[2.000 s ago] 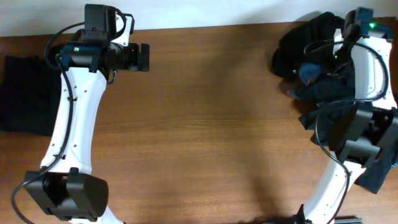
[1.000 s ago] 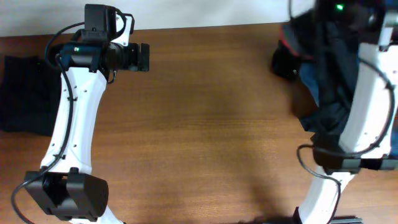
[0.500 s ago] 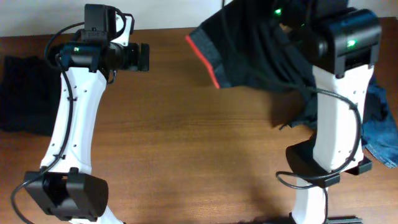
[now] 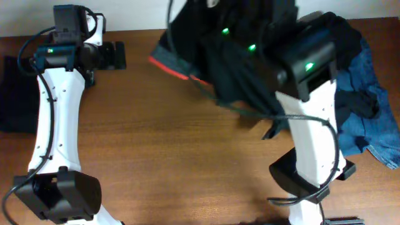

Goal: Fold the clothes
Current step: 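Pull the black garment out of the pile and drop it at table center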

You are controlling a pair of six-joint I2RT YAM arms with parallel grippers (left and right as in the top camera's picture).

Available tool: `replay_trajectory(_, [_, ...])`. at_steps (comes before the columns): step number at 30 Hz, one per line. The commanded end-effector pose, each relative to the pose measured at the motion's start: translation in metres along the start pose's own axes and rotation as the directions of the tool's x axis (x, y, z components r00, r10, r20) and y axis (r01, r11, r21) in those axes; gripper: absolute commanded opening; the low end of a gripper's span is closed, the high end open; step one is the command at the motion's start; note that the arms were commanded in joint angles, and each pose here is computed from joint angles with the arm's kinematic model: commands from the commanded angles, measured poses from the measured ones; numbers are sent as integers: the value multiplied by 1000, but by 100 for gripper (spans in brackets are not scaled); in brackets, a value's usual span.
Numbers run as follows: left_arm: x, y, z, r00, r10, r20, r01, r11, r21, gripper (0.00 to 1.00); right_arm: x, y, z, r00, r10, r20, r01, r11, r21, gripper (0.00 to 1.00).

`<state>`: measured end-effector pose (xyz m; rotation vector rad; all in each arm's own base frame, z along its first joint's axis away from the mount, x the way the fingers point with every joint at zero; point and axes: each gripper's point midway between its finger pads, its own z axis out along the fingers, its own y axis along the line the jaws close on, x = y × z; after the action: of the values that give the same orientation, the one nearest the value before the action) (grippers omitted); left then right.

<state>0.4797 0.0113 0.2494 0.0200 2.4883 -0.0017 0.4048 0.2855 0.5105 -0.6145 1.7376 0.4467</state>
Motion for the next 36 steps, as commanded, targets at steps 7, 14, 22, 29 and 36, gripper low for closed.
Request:
replay_trajectory(7, [-4,17,-9,999,-46,23,45,999,22,99,17,26,26,999,1,-47,-1,1000,1,3])
replay_trajectory(14, [-4,20,-9,998,-50,23,50,999,18,99,65,24,61,982,9,-190,-7,1000,12,9])
replay_trajectory(22, [-4,20,-9,998,-51,23,51,999,18,99,78,2,68,973,38,-226,-24,998,62,68])
replay_trajectory(29, [-4,20,-9,998,-51,23,51,999,18,99,102,-56,54,941,160,-297,-98,972,214,92])
replay_trajectory(36, [-4,17,-9,998,-50,24,49,998,30,99,185,-162,-17,722,555,-413,-271,777,569,99])
